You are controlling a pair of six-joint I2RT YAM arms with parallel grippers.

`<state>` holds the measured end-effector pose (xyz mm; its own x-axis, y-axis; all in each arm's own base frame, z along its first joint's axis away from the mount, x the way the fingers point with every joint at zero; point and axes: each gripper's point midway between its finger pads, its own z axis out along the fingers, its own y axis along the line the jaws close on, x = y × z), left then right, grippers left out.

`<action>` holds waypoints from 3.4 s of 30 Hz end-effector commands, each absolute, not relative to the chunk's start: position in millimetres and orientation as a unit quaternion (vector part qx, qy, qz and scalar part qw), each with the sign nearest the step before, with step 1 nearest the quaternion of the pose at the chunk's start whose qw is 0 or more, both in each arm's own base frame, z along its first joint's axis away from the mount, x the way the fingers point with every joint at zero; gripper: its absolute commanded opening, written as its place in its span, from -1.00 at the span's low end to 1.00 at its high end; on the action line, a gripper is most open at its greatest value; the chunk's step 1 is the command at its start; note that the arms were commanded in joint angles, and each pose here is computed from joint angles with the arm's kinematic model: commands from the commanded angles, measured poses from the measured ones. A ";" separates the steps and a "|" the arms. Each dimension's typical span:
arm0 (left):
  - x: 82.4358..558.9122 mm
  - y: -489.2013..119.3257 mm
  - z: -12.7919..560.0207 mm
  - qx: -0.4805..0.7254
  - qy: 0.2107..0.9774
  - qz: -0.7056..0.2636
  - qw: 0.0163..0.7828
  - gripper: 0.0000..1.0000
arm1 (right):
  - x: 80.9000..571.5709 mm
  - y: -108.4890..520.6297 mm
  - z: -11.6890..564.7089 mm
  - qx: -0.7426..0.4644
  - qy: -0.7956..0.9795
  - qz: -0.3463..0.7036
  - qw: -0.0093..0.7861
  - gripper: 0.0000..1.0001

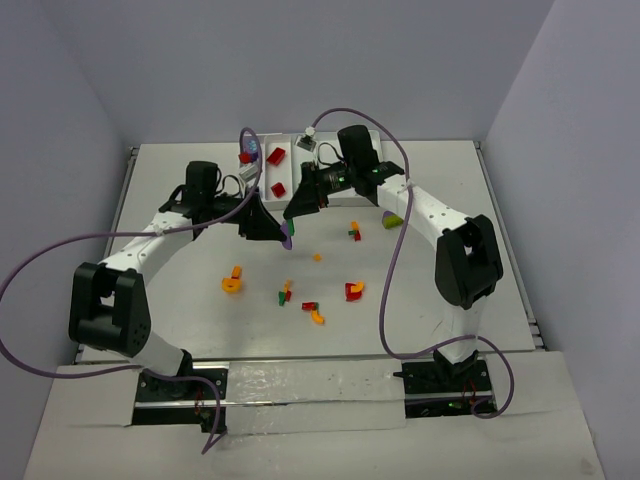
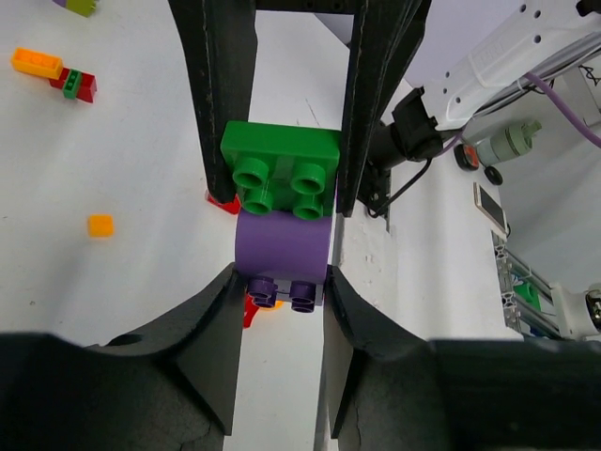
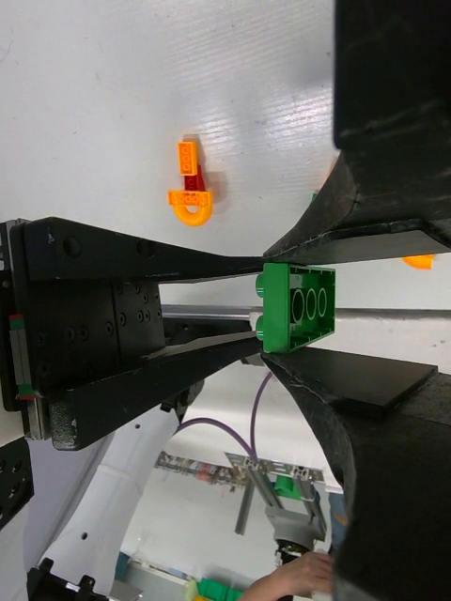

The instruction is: Sort the legos into containers by color

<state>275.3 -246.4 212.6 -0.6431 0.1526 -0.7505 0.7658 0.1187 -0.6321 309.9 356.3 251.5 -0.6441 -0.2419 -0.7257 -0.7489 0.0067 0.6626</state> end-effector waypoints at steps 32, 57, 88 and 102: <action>575.5 -128.1 155.6 0.061 0.869 -0.242 0.428 -1.00 | 385.1 287.3 246.6 -0.301 0.742 0.516 0.304 -1.00; 611.8 -129.5 182.7 0.077 0.859 -0.215 0.457 0.92 | 482.5 271.7 206.0 -0.200 0.833 0.369 0.360 -1.00; 493.0 -87.4 242.5 0.080 0.833 -0.170 0.520 0.98 | 566.4 318.0 115.4 -0.181 0.866 0.262 0.387 0.13; 436.4 -101.5 209.8 0.158 0.837 -0.198 0.484 0.98 | 506.5 252.4 181.8 -0.210 0.863 0.232 0.397 0.67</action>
<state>445.2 -94.3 192.2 -0.5336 0.0538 -0.8440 0.3919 0.9001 -0.1903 528.4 295.6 93.4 -0.7025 -0.1750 -0.6899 -0.5162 0.7926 0.3245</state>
